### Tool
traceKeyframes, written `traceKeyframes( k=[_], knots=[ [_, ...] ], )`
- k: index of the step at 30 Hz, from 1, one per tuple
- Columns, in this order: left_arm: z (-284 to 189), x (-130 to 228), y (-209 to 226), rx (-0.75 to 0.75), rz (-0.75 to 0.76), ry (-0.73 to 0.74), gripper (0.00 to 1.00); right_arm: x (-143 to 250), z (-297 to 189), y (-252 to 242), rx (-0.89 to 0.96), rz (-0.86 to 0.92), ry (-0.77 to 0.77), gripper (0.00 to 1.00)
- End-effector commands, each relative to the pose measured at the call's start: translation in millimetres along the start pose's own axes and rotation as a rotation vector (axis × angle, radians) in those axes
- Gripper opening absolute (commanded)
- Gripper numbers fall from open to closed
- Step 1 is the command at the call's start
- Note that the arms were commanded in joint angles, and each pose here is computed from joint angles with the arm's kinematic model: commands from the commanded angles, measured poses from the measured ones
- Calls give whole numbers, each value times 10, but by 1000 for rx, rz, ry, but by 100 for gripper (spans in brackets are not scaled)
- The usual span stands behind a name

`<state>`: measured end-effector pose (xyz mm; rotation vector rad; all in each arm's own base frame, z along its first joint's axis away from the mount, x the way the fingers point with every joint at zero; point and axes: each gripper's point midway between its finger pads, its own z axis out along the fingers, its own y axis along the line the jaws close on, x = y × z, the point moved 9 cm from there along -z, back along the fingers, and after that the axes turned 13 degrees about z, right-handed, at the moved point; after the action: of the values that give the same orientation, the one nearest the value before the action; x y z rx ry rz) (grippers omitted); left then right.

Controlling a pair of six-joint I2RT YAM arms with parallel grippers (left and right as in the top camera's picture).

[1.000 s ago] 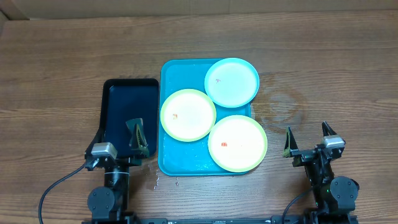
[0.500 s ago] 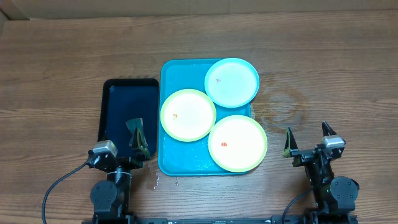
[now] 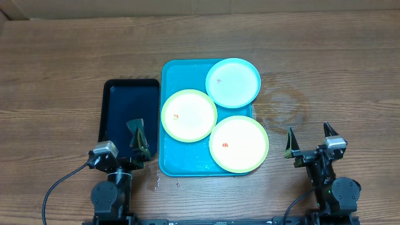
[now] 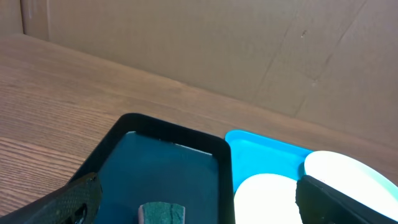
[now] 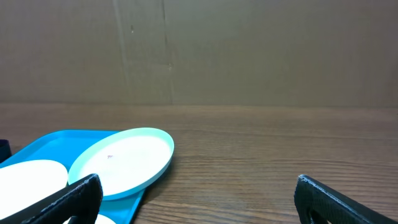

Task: Clean dirty plates on tray and stack at the side
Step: 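Move the left gripper forward over the sponge on the black tray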

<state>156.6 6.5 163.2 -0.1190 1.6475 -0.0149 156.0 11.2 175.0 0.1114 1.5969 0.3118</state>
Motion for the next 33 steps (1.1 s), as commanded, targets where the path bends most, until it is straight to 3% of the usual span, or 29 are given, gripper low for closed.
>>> traceKeyframes(
  k=[1,33],
  knots=[
    [-1,-2,9,-13,-10,-7,100,25,4,-13,6,-1,-1,100],
    [-32,-153,54,-77,-38,-61,100,25,4,-13,6,-1,-1,100]
  ],
)
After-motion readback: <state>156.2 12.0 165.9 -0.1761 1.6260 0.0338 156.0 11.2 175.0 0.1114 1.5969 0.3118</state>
